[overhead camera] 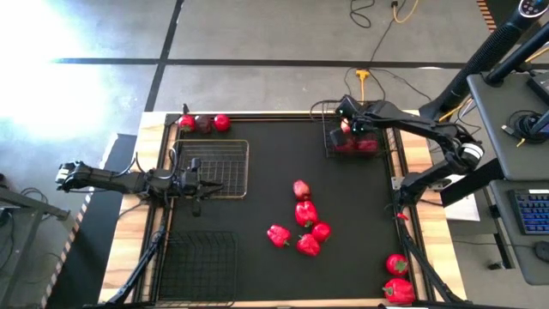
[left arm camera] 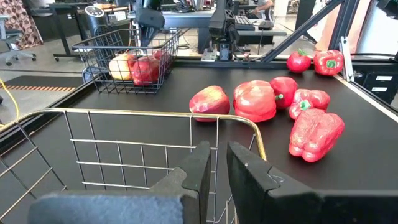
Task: Sort produce into baskets
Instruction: Put the center red apple into the right black basket
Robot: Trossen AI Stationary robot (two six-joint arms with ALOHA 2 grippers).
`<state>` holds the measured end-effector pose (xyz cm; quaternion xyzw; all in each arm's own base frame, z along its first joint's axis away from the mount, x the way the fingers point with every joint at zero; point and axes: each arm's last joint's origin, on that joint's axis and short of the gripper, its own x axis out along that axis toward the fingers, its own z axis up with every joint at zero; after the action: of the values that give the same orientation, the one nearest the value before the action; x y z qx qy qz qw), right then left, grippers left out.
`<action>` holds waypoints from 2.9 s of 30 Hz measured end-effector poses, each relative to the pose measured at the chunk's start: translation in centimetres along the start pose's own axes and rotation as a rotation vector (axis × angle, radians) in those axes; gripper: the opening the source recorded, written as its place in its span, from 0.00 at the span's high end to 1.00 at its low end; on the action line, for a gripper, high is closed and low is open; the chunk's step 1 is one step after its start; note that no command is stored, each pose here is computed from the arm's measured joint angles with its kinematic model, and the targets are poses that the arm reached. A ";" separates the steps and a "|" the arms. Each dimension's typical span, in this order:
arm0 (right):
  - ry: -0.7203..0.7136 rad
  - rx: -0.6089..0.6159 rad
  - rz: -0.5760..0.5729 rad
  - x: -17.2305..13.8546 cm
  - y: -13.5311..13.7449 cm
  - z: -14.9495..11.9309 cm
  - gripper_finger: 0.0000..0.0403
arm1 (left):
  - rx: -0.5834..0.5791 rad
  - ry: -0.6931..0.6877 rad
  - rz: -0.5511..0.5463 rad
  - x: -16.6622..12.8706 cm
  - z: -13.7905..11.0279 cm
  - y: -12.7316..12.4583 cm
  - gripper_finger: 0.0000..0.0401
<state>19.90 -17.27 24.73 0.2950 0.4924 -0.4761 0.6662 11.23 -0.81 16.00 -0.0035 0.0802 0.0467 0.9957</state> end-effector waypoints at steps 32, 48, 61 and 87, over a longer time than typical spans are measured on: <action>-0.018 -0.189 0.227 -3.8 18.5 -10.3 0.09 | 0.000 0.001 0.000 0.0 0.0 0.0 0.91; 0.007 -0.231 0.237 -1.1 20.6 -10.7 0.09 | 0.000 0.000 0.000 0.0 0.0 0.0 0.91; 0.026 -0.203 0.252 0.3 22.0 -11.7 0.09 | 0.000 0.000 0.000 0.0 0.0 0.0 0.91; 0.036 -0.251 0.194 2.5 23.0 -12.2 0.33 | 0.002 0.009 0.000 0.1 -0.1 0.0 0.91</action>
<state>36.81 0.96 16.53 0.2641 0.5292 -0.3389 0.7317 11.28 -0.82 15.90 -0.0027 0.0849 0.0465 0.9953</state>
